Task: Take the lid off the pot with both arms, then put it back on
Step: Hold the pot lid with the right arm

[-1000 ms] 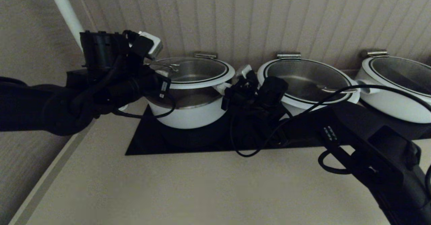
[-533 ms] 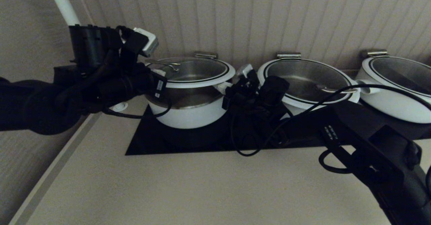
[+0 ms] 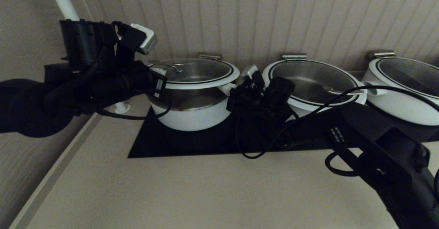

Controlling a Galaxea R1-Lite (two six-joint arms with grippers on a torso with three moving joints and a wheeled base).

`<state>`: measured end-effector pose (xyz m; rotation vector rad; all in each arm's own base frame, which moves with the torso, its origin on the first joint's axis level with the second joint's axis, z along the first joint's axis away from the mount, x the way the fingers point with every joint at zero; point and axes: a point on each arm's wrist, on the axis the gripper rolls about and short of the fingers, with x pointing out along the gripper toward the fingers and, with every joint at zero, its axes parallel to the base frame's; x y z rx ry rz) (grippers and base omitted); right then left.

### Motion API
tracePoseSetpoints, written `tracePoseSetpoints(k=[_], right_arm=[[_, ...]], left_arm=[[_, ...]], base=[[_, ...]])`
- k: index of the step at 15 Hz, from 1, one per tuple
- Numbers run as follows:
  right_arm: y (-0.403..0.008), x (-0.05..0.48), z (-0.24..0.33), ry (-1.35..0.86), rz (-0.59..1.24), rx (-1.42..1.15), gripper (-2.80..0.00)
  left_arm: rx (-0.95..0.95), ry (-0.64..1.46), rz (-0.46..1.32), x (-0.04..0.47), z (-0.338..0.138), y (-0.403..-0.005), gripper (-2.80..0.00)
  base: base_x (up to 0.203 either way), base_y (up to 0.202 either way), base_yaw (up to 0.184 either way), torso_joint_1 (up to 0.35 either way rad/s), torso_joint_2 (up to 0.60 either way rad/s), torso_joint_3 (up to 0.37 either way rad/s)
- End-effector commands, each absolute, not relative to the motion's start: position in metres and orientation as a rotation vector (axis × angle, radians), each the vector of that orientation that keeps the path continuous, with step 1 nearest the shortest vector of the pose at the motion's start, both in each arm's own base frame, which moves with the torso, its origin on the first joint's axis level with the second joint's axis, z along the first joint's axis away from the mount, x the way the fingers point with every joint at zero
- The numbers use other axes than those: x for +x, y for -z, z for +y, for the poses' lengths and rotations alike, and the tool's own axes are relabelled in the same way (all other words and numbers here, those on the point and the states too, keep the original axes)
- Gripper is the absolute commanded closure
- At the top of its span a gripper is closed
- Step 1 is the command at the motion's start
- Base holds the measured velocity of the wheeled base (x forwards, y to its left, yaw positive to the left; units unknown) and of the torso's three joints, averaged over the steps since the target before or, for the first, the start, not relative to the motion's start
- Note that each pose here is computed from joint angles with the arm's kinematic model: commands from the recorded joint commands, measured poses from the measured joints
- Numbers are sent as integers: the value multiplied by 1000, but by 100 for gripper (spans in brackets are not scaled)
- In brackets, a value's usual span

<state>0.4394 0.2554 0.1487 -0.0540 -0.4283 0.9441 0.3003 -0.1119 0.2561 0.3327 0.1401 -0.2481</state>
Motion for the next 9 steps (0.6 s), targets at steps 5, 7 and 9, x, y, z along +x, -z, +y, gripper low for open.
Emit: tracePoseSetpoints(k=[5,7,9], right_arm=[[-151,440,252,-939,-441,-57,0],[-151,441,251,-936,-441,-56,0],[-150,442,250,-933,-439,-57,0]], left_arm=[[335,246,141,291,-108,-263,0],[336,247,144,289,-107,-263,0],[344,251,176,283,-105,-263,0]], base=[[0,0,0,0,0,0],[0,0,0,0,0,0],[0,0,0,0,0,0]])
